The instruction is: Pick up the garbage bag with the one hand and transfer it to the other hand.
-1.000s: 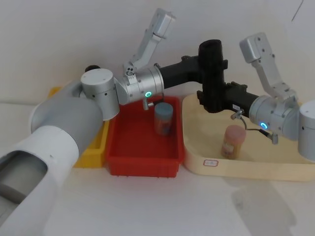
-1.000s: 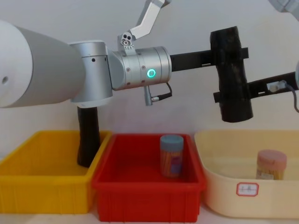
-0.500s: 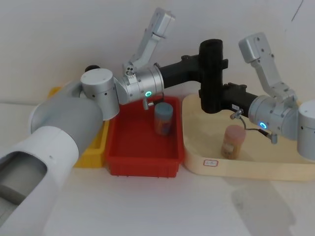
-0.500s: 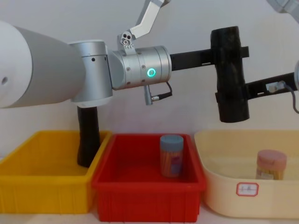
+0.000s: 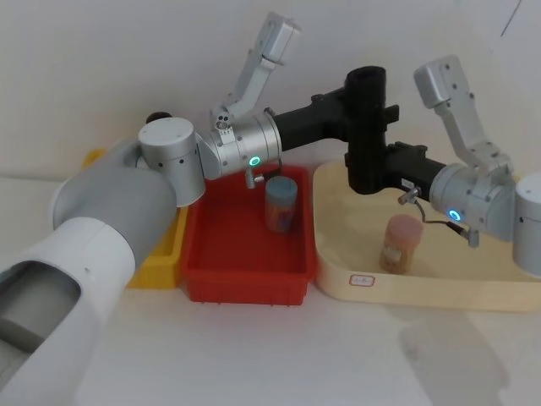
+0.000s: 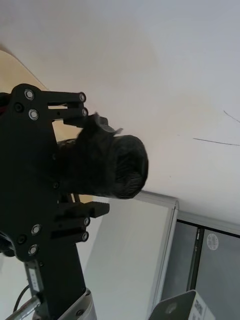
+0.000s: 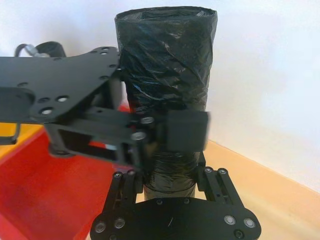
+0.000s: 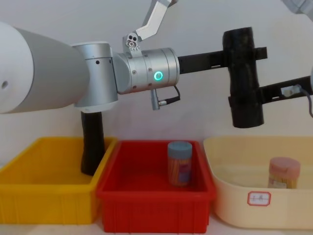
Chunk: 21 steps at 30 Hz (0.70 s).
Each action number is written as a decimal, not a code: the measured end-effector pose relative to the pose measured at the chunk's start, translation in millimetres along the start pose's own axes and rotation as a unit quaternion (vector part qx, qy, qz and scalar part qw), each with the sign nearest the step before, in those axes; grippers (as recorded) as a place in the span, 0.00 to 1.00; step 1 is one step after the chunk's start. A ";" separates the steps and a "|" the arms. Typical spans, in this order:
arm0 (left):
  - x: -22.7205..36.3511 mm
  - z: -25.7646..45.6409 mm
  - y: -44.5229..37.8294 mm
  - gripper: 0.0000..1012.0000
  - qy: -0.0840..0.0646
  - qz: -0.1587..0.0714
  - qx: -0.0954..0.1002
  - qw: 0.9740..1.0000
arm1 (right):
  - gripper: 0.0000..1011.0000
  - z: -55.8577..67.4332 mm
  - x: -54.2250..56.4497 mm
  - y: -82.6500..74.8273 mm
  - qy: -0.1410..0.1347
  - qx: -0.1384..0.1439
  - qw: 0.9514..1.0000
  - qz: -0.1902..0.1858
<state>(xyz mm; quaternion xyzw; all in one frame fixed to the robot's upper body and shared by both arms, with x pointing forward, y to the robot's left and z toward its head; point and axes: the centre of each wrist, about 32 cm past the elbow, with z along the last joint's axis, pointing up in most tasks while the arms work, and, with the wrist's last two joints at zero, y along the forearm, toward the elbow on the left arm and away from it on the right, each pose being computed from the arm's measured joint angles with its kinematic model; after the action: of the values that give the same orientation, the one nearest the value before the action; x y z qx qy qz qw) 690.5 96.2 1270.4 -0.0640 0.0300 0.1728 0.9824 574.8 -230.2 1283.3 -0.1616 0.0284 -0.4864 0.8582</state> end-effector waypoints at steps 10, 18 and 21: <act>-0.1 0.0 -0.1 0.99 0.000 0.000 0.000 1.000 | 0.55 -5.3 12.5 -5.0 0.019 0.002 0.999 -0.038; -0.2 0.0 -0.1 0.99 0.000 0.000 0.000 1.000 | 0.55 -14.4 33.2 -12.3 0.049 -0.001 0.995 -0.086; -0.2 0.0 -0.2 0.99 0.000 0.000 0.000 1.000 | 0.55 -17.8 42.5 -15.9 0.062 -0.002 0.993 -0.105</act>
<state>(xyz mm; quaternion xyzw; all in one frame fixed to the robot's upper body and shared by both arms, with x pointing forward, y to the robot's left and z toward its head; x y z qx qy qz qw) 690.4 96.0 1270.4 -0.0640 0.0301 0.1728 0.9824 580.3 -278.0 1276.0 -0.1349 0.0651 -0.5825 0.7989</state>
